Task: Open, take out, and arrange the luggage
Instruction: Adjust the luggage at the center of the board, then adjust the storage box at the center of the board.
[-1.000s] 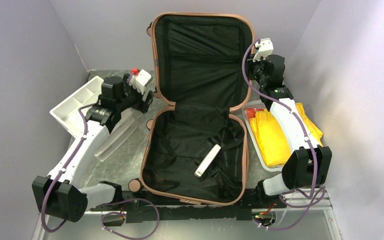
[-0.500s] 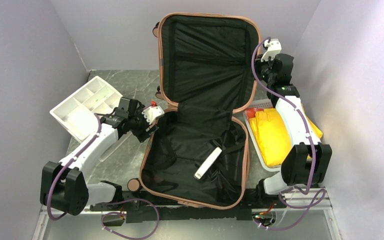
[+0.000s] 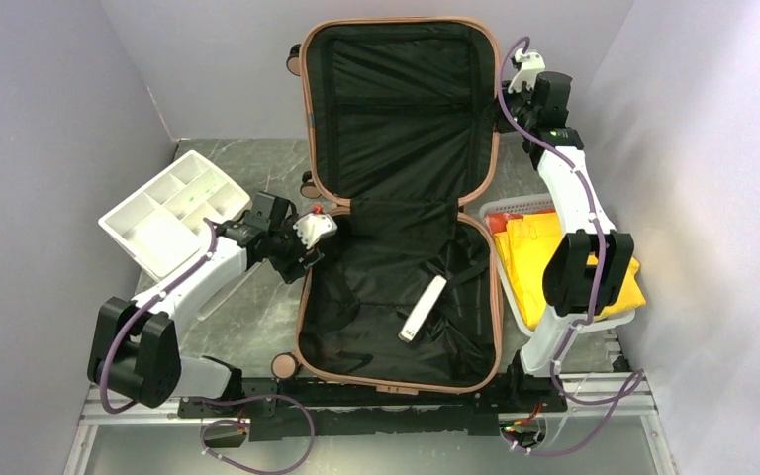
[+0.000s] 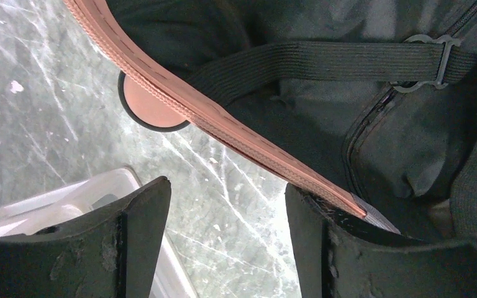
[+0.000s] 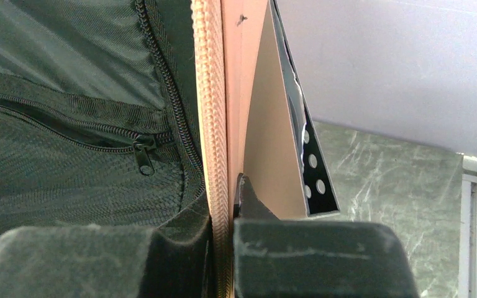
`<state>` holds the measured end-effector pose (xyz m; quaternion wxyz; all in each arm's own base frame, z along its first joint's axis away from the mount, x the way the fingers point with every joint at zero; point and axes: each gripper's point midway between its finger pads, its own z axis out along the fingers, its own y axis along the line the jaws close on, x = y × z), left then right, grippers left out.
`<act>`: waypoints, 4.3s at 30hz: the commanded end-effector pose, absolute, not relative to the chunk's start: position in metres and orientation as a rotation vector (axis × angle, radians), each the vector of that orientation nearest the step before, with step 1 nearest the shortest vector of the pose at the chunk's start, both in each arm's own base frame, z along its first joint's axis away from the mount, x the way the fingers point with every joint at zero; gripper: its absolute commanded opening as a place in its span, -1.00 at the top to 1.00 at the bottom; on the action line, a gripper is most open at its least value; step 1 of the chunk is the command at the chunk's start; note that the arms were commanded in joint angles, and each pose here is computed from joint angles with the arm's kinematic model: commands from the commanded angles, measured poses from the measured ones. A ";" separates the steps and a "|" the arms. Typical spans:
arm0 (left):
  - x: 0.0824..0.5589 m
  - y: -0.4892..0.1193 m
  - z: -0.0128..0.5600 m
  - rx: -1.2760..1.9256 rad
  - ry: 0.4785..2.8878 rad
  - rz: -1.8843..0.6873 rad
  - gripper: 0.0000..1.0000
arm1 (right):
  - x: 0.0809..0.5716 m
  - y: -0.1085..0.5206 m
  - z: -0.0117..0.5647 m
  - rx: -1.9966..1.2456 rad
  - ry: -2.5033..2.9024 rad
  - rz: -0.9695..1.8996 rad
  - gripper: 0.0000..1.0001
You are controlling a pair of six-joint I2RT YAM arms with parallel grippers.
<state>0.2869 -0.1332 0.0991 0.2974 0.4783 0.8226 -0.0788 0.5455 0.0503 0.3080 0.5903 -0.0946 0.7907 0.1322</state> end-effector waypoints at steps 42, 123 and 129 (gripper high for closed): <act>0.357 -0.324 0.091 1.258 2.156 -0.269 -0.55 | 0.593 -0.114 0.434 -0.051 1.399 0.236 1.00; 0.271 -0.009 0.192 1.019 2.457 0.136 0.04 | 0.285 0.467 0.253 -1.439 1.302 1.094 -0.96; 0.263 -0.006 0.180 1.109 2.473 0.137 0.87 | 0.322 0.464 0.256 -1.273 1.447 1.211 -0.92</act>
